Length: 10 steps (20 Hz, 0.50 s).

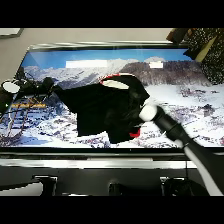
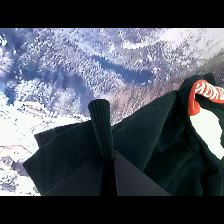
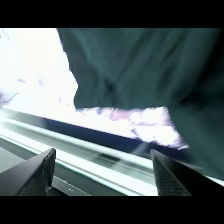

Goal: Fold the clothes and pants, and hang the long-sleeved shirts on hangers.

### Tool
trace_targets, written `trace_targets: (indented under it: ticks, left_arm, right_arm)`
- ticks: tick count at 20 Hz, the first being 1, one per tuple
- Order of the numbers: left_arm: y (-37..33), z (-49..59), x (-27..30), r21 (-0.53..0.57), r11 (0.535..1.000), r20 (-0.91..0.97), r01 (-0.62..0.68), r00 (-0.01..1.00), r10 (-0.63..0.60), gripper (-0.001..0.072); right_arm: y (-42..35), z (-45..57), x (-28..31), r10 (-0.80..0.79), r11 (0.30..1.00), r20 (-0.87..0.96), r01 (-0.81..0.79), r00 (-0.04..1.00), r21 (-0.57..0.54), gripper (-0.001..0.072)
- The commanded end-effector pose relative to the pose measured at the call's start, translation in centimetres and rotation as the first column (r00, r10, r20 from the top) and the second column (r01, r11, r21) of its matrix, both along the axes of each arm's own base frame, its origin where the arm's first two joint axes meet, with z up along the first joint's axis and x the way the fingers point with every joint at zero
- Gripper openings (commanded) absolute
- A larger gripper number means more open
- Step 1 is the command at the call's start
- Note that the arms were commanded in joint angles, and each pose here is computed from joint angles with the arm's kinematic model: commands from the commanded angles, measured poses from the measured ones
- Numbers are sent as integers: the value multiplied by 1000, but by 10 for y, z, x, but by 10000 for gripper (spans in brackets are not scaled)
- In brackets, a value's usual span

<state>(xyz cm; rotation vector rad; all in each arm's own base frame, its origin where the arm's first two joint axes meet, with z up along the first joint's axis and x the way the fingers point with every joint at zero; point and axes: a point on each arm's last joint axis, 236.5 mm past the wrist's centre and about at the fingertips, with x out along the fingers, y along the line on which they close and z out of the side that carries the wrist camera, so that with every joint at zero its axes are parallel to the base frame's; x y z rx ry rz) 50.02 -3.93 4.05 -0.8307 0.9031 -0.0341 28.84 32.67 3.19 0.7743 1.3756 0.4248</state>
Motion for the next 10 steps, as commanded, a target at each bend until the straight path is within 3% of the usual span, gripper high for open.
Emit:
trace_targets:
  ticks: [1,5,10]
  left_arm:
    - [1,0,1,1,1000,3,-4,1000,4,39]
    - [3,1,3,3,1000,11,-11,1000,11,39]
    - [5,2,5,7,1000,22,-20,1000,20,39]
  right_arm:
    - [53,-41,-26,-171,980,-60,176,983,97,688]
    - [77,-76,-8,-312,938,-90,322,946,127,688]
    - [102,-90,11,-301,944,-74,309,951,120,687]
